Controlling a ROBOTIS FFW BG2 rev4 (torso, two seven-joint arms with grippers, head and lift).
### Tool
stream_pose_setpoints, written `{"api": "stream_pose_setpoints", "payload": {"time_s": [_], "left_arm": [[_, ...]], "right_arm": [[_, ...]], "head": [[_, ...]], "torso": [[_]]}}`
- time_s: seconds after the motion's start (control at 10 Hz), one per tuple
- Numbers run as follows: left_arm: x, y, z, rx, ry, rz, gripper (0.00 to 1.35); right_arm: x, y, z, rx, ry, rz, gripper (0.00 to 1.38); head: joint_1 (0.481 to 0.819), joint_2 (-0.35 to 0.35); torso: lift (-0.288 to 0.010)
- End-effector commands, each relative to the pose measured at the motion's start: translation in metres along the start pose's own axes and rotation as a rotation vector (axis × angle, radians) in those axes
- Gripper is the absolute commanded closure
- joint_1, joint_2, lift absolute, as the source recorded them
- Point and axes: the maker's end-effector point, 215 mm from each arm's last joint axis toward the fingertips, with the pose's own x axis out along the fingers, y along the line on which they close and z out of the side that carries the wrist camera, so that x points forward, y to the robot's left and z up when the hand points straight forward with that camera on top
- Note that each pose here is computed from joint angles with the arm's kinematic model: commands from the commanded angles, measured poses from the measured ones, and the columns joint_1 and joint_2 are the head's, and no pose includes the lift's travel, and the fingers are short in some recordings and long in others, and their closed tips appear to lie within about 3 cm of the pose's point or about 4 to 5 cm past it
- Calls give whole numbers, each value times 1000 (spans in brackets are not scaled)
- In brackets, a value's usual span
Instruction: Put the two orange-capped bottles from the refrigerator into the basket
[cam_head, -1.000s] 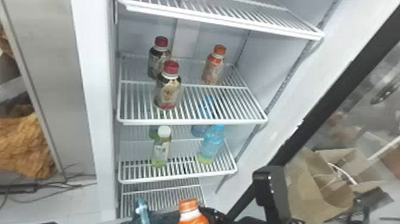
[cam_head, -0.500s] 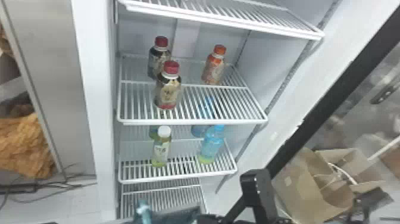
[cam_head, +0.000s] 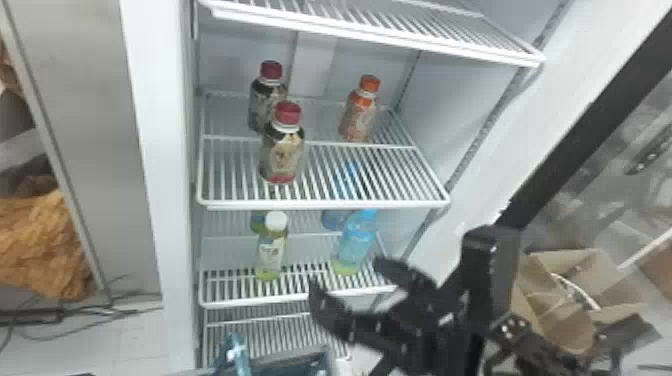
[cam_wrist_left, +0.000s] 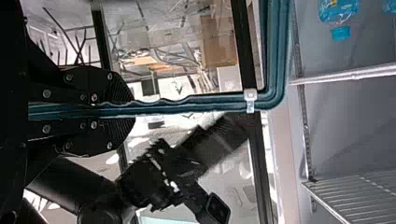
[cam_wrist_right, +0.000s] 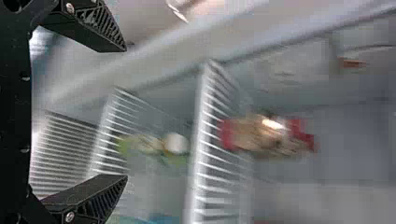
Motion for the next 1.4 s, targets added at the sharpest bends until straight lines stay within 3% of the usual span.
{"api": "stream_pose_setpoints", "payload": {"time_s": [0.0,0.2,0.6,1.3], "left_arm": [[-1,0,0,-2,-1,1,1208],[-1,0,0,-1,-3,2,1208],[-1,1,0,-3,-3,3,1208],[-2,3,-2,-8,0,6,1208]], "right_arm": [[16,-26,44,-38,-187,-56,88],[45,-58,64,-61,-277,-98,85],[93,-107,94,-92,-375,-174,73],[152,-174,124,-101,-456,-285,59]], "head": [[695,-350],[695,-350],[695,-350],[695,-350]], "torso": [[-40],[-40],[-40],[-40]]}}
